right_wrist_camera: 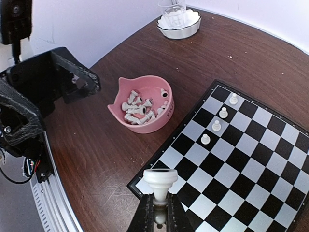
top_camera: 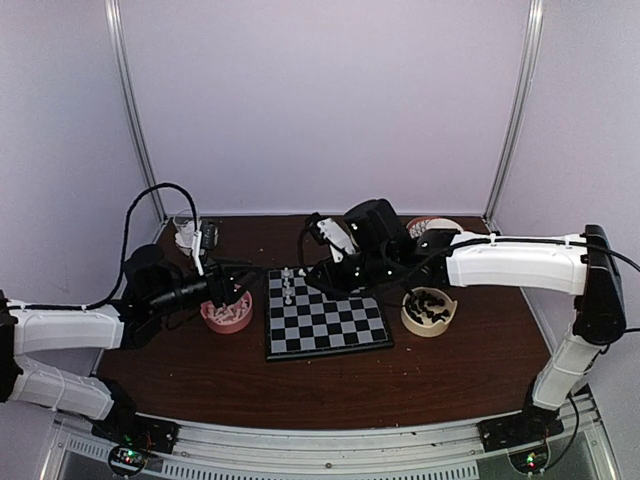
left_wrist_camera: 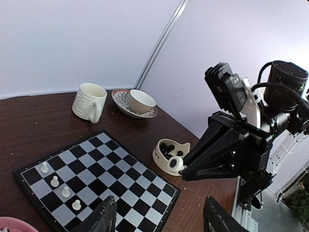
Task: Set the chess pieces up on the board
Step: Place the bishop on the chessboard.
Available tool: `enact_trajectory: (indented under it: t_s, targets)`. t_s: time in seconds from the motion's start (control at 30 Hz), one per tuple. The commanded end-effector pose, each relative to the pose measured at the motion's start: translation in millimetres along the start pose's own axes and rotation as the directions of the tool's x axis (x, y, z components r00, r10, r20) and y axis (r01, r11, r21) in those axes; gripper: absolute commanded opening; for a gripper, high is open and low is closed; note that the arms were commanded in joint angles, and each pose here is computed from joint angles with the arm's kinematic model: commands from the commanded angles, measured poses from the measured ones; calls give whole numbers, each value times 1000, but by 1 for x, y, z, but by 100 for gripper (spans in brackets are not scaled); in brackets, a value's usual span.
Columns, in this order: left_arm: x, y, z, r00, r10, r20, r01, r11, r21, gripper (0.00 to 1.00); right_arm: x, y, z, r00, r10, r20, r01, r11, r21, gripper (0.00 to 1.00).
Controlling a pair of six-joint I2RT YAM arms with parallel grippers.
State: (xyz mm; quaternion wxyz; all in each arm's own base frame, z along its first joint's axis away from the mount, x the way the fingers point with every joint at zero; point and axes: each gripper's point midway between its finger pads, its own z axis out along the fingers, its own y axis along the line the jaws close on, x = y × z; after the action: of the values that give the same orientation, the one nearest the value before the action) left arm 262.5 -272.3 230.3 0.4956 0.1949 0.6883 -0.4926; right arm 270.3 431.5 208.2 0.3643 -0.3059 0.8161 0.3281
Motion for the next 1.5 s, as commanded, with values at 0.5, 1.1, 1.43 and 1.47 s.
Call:
enact_trajectory:
  t_s: [0.5,1.1,1.43,1.47]
  targets:
    - [12,26,-17,993,82,-82,-96,978,-184,61,76,-79,6,855,76,-514,73,962,264,0]
    - [16,29,-13,992,57,-110,-77,979,-187,60,119,-101,24,735,108,-669,129,947,294,2]
    - [16,28,-13,992,56,-111,-76,980,-186,60,120,-103,28,738,115,-665,114,950,290,10]
    - [16,28,-13,992,56,-110,-76,980,-185,60,120,-104,28,740,117,-662,111,950,292,12]
